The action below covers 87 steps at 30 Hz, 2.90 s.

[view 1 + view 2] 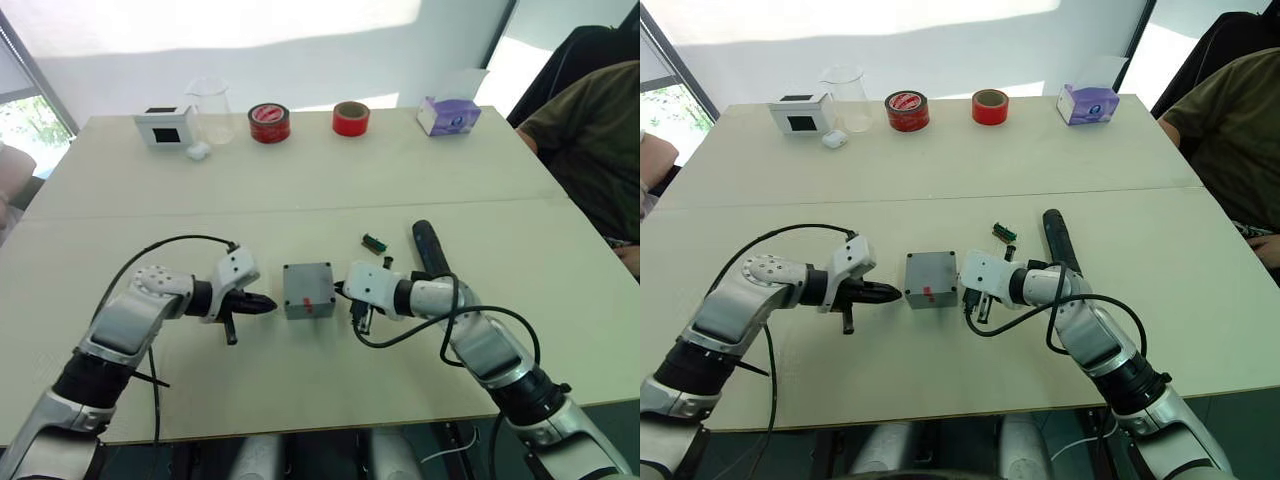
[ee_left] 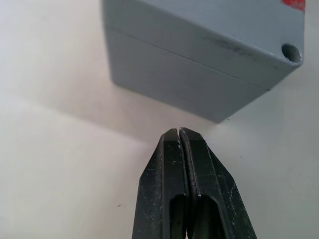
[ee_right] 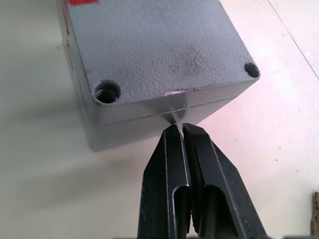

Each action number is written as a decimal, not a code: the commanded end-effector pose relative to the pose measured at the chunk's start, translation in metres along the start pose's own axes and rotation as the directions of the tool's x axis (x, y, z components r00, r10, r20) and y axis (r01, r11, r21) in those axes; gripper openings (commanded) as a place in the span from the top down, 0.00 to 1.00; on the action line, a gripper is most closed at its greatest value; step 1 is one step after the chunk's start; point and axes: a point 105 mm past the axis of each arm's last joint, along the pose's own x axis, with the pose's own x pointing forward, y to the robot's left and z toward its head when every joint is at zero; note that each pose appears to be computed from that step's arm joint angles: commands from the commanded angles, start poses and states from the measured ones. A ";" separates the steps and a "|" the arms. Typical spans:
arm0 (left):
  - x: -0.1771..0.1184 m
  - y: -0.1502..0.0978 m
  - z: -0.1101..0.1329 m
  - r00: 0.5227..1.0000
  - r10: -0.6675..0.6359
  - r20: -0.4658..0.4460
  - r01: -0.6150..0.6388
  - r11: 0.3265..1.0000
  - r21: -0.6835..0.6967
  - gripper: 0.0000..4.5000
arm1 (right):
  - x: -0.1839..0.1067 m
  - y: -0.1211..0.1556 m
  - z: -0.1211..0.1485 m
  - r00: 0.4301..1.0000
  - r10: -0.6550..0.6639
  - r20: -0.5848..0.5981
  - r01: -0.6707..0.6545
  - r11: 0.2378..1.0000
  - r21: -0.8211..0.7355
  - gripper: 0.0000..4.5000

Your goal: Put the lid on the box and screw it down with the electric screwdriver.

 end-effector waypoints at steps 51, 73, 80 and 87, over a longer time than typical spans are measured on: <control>-0.024 -0.043 0.075 0.959 -0.250 0.133 0.217 0.951 0.222 1.00 | -0.085 -0.020 -0.047 0.928 -0.310 -0.207 0.372 0.727 0.578 0.78; -0.021 -0.043 0.072 0.958 -0.252 0.139 0.219 0.951 0.218 1.00 | -0.086 -0.019 -0.052 0.916 -0.321 -0.242 0.401 0.701 0.589 0.32; -0.020 -0.043 0.071 0.959 -0.247 0.142 0.213 0.953 0.216 1.00 | -0.083 -0.019 -0.052 0.916 -0.321 -0.239 0.400 0.697 0.595 0.58; -0.020 -0.042 0.069 0.960 -0.242 0.140 0.209 0.953 0.218 1.00 | -0.081 -0.018 -0.051 0.920 -0.316 -0.232 0.391 0.698 0.600 0.58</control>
